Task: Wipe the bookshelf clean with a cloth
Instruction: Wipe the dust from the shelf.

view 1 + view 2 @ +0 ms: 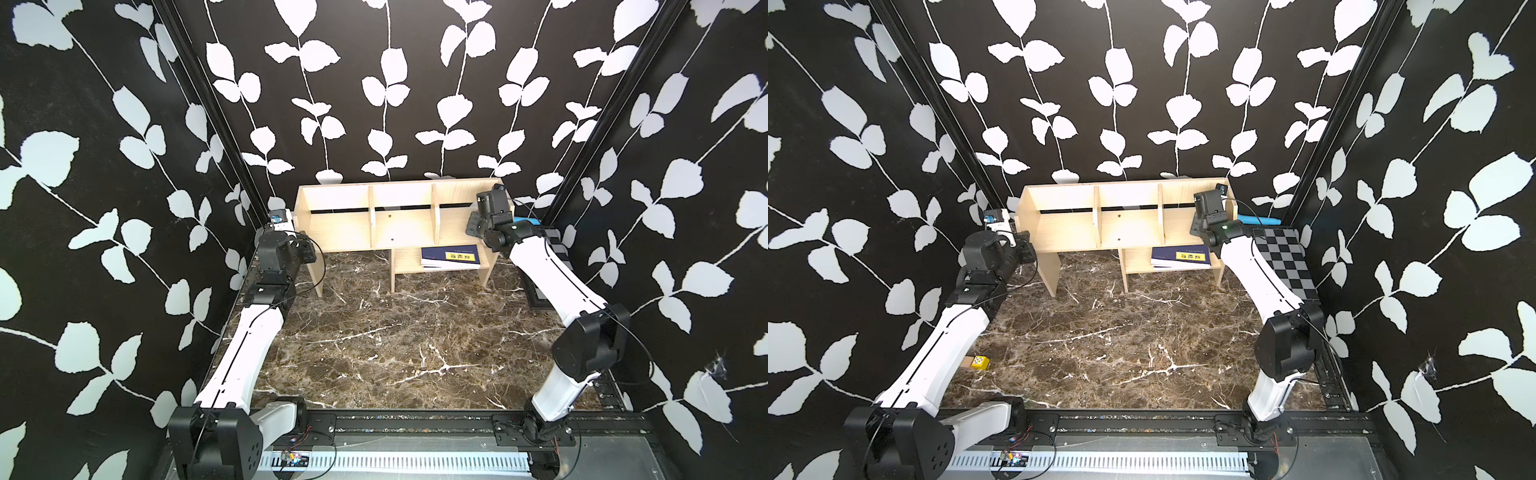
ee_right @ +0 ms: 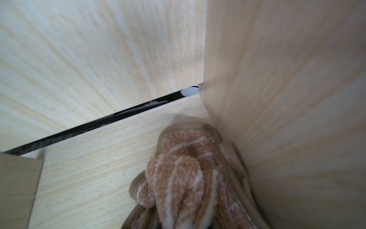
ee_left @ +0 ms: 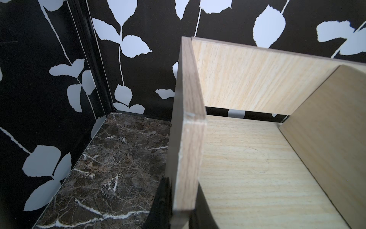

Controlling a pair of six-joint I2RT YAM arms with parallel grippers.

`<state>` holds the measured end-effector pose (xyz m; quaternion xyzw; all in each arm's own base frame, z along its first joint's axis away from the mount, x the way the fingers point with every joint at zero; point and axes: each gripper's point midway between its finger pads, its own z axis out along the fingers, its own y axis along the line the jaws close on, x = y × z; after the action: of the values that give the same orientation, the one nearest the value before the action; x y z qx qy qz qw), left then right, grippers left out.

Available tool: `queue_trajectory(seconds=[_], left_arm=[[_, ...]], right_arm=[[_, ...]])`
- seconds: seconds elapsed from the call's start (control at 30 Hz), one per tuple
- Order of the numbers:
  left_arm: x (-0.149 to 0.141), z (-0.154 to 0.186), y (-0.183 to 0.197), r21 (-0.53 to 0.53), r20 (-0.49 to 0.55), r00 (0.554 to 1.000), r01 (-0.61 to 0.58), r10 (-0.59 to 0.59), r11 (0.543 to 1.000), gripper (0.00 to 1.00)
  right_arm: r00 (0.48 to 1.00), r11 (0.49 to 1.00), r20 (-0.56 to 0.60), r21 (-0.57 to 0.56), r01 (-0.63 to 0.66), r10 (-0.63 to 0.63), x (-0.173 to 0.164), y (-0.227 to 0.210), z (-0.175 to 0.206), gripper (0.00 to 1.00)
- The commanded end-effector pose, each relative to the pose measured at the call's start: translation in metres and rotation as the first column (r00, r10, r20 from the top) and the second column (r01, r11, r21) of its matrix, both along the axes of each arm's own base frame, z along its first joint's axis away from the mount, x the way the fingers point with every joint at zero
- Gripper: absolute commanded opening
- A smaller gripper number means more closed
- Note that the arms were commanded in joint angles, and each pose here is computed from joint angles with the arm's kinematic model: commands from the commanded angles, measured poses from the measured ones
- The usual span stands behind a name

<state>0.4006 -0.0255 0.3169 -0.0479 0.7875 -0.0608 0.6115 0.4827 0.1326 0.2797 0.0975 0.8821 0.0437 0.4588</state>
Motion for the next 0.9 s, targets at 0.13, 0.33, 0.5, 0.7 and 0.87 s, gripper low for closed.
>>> queue_trajectory(seconds=[0.13,0.33,0.5,0.7,0.87], left_arm=[[-0.005,-0.012,-0.008,-0.171,-0.069,0.998,0.003,-0.015,0.985,0.00],[-0.006,-0.012,-0.009,-0.177,-0.067,0.998,0.007,-0.019,0.984,0.00],[-0.005,-0.013,-0.010,-0.180,-0.071,0.997,0.011,-0.024,0.984,0.00],[-0.005,-0.013,-0.010,-0.180,-0.072,0.997,0.010,-0.024,0.984,0.00],[-0.005,-0.013,-0.011,-0.180,-0.073,0.997,0.012,-0.026,0.984,0.00]], right_arm=[[0.971,0.974,-0.078,0.046,-0.222,0.225,-0.002,0.073,-0.031,0.00],[0.996,0.994,-0.019,-0.059,-0.093,0.092,0.012,0.031,-0.009,0.00],[0.999,0.983,0.048,-0.182,-0.014,0.023,-0.001,-0.003,0.015,0.00],[0.997,0.983,0.001,-0.166,-0.080,0.081,-0.024,0.004,-0.013,0.00],[0.984,0.974,0.010,-0.144,-0.175,0.178,-0.042,0.041,-0.027,0.00]])
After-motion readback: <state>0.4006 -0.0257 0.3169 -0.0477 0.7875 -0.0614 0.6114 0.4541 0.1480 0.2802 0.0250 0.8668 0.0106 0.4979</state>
